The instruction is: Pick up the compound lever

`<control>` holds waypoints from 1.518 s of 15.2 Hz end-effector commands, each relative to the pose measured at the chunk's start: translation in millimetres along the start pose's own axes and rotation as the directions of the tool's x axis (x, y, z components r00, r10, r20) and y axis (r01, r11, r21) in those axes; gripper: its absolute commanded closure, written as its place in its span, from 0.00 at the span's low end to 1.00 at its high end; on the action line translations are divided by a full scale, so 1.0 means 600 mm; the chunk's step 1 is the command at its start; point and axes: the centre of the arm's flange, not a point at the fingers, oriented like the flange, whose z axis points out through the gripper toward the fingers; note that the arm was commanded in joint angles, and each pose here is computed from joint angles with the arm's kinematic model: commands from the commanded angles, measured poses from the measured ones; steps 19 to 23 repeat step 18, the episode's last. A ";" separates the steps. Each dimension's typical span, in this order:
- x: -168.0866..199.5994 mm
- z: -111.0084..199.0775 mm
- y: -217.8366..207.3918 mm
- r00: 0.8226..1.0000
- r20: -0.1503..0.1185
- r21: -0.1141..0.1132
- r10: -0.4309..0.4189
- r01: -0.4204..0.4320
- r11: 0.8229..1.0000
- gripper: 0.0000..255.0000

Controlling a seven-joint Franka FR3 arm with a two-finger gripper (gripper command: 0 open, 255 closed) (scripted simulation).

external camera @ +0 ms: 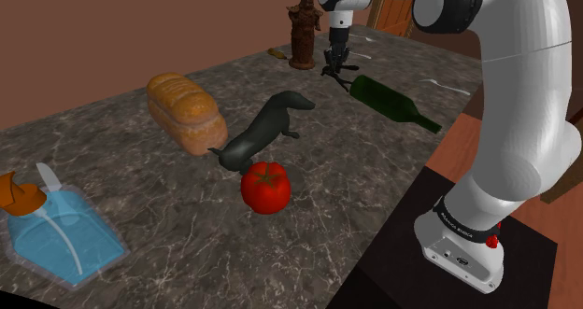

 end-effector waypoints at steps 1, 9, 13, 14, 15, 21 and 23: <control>0.001 0.001 0.000 1.000 0.001 0.001 0.000 0.000 1.000 1.00; -0.013 -0.068 -0.006 1.000 0.001 0.001 0.000 0.000 1.000 1.00; -0.020 -0.102 -0.009 1.000 0.001 0.001 0.000 0.000 1.000 1.00; -0.022 -0.111 -0.010 1.000 0.001 0.001 0.000 0.000 1.000 1.00; -0.024 -0.119 -0.010 1.000 0.001 0.001 0.000 0.000 1.000 1.00; -0.026 -0.129 -0.011 1.000 0.001 0.001 0.000 0.000 1.000 1.00; -0.026 -0.129 -0.011 1.000 0.001 0.001 0.000 0.000 1.000 1.00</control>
